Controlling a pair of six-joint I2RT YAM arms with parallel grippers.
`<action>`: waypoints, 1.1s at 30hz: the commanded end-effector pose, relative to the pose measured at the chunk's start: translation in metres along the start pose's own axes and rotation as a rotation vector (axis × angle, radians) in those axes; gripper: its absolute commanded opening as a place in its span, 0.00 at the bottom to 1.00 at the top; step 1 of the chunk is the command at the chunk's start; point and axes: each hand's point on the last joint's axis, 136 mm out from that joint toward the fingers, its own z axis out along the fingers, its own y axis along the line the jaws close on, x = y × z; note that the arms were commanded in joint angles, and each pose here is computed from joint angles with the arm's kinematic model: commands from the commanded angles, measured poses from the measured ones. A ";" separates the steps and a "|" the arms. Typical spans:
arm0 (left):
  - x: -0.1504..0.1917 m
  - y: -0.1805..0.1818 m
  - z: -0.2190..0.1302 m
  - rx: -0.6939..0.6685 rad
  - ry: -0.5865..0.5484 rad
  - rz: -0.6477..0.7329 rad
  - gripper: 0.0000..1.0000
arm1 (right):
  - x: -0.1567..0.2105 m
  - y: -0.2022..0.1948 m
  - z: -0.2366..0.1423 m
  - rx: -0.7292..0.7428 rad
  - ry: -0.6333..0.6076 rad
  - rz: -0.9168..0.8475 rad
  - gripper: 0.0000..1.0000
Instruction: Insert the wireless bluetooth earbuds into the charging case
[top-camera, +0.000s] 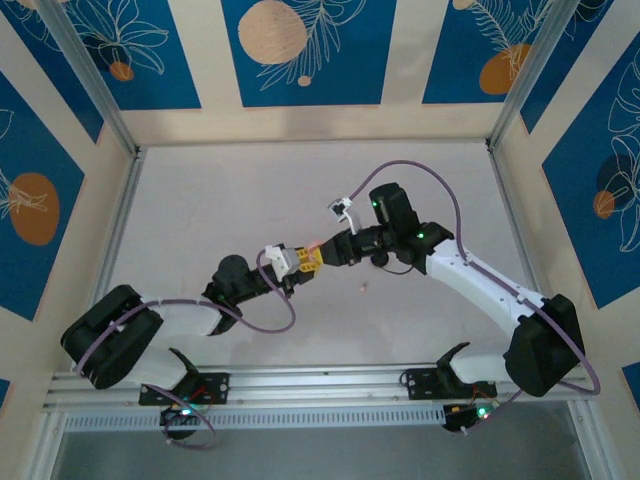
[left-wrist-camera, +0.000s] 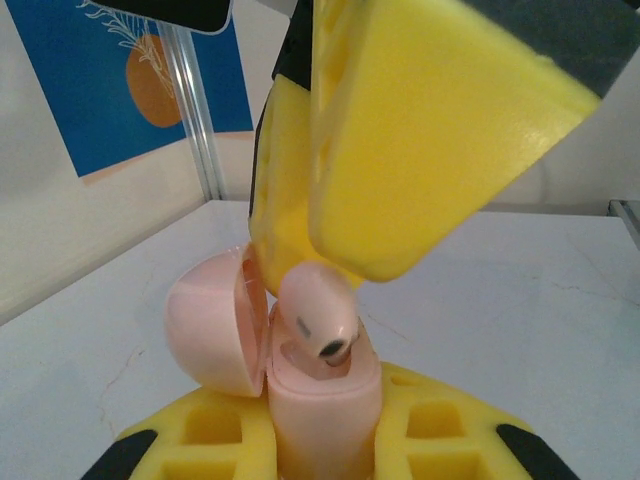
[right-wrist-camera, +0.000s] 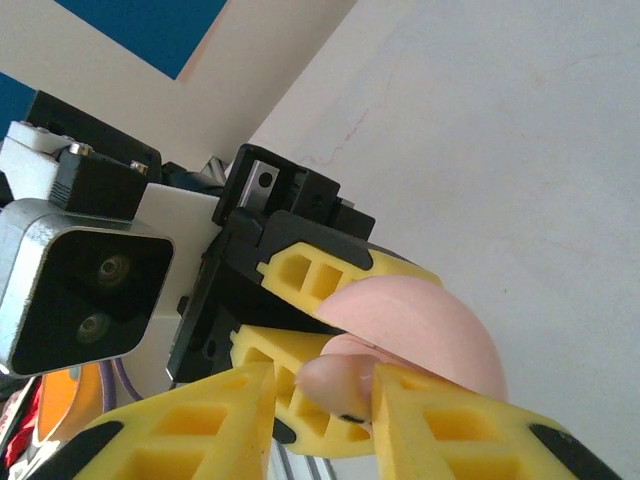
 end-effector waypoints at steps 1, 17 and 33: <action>-0.017 -0.005 0.002 0.028 -0.046 0.049 0.13 | -0.010 0.011 -0.009 0.006 -0.032 -0.037 0.33; -0.014 -0.005 0.001 0.024 -0.036 0.050 0.13 | -0.007 0.019 -0.023 0.066 -0.023 -0.085 0.32; -0.014 -0.004 0.001 0.022 -0.029 0.048 0.12 | -0.005 0.012 -0.009 0.106 0.027 -0.052 0.29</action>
